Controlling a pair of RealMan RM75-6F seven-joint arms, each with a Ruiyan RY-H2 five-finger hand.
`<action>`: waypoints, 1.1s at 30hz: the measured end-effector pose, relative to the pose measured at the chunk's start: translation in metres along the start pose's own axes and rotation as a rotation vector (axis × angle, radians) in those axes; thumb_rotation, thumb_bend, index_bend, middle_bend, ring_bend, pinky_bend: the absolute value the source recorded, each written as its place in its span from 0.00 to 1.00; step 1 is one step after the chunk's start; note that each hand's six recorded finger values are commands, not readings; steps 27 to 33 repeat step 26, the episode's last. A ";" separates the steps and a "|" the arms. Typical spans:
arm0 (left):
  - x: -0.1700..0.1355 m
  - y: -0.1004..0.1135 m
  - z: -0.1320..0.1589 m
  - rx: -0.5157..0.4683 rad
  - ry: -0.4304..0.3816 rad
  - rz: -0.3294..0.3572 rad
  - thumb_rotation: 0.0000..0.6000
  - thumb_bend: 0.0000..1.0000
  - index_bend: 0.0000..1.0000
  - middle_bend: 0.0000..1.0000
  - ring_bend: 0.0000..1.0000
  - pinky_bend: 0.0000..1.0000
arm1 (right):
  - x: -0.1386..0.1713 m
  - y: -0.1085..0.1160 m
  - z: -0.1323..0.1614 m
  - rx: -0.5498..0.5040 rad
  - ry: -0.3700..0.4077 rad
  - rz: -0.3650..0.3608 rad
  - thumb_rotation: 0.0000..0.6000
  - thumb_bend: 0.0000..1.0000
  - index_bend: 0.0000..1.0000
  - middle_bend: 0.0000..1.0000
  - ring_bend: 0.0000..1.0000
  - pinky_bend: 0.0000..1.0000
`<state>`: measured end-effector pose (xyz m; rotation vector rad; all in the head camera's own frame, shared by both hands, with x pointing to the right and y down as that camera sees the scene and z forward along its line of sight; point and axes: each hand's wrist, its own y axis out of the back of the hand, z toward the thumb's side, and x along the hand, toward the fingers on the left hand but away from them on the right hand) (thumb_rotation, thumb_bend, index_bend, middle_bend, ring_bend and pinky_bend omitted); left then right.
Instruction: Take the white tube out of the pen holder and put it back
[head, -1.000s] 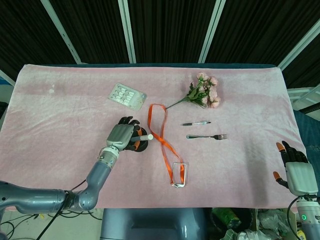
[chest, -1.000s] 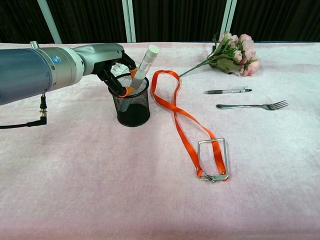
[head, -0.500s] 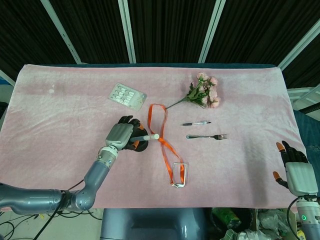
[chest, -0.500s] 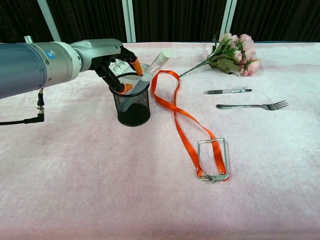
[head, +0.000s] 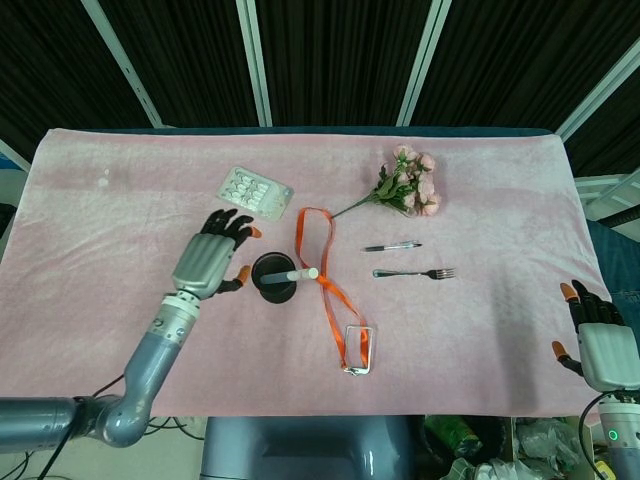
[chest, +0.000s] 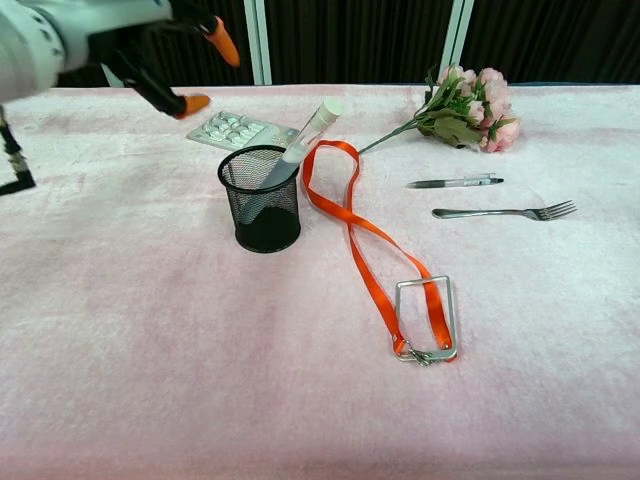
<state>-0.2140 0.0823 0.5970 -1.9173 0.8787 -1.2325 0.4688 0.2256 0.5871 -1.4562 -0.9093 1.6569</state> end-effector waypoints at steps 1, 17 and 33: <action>-0.008 0.007 -0.007 0.023 0.011 0.028 1.00 0.40 0.21 0.08 0.00 0.00 | 0.000 0.000 0.000 -0.001 0.000 0.000 1.00 0.19 0.03 0.05 0.14 0.18; -0.154 0.034 -0.150 0.007 0.300 0.123 1.00 0.36 0.19 0.04 0.00 0.00 | 0.003 0.012 0.002 -0.014 0.039 -0.042 1.00 0.19 0.03 0.05 0.13 0.18; -0.189 0.017 -0.184 0.017 0.308 0.097 1.00 0.36 0.19 0.04 0.00 0.00 | 0.008 0.017 0.006 -0.019 0.055 -0.068 1.00 0.19 0.02 0.05 0.13 0.18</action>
